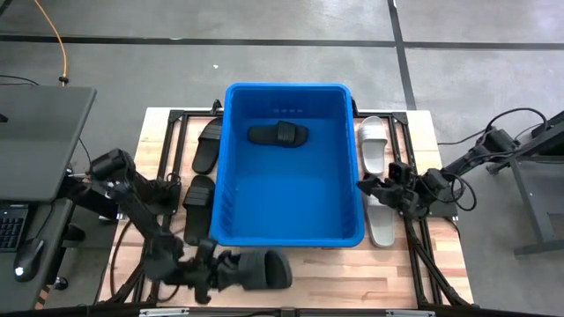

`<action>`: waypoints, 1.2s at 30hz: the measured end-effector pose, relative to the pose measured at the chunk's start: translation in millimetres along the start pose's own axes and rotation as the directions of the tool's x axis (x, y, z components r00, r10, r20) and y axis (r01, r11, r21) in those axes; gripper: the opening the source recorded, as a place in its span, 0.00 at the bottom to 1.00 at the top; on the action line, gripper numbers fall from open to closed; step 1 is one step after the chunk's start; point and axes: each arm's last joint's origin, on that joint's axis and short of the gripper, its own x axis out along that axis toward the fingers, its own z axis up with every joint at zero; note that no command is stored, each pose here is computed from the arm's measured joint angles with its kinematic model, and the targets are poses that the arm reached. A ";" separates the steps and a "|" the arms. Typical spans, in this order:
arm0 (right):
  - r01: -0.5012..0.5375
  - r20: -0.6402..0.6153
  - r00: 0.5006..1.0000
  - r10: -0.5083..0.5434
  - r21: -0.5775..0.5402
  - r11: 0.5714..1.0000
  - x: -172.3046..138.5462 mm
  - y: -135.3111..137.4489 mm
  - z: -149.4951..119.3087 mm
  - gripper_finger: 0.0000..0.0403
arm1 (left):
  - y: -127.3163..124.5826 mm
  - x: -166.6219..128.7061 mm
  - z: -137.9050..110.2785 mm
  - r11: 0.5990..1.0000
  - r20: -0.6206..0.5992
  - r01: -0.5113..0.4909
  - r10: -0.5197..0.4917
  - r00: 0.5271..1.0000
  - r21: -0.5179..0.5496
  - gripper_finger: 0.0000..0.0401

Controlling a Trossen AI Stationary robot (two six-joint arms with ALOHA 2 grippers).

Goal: Pick and place slides into bin
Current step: Put the black slide into the blue container

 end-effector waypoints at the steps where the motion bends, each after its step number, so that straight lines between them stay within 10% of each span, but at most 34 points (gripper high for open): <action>1: 0.006 0.003 1.000 -0.006 0.015 1.000 -3.4 -2.9 0.5 0.63 | -6.0 5.7 10.7 0.999 0.023 0.011 -0.012 1.000 0.037 0.00; 7: 0.011 0.003 1.000 -0.011 0.032 0.999 -14.1 -9.6 2.0 0.63 | -32.2 25.5 87.2 0.964 0.061 0.095 -0.113 0.992 0.247 0.00; 19: 0.038 -0.022 0.999 -0.038 0.027 0.999 -15.2 -12.4 -0.6 0.63 | -5.2 1.4 221.0 0.916 -0.037 -0.124 0.150 0.988 0.382 0.00; 36: 0.148 0.059 0.987 -0.148 0.006 0.989 -15.6 -16.2 1.1 0.63 | 118.6 37.0 365.0 0.878 -0.137 -0.186 0.271 0.953 0.441 0.00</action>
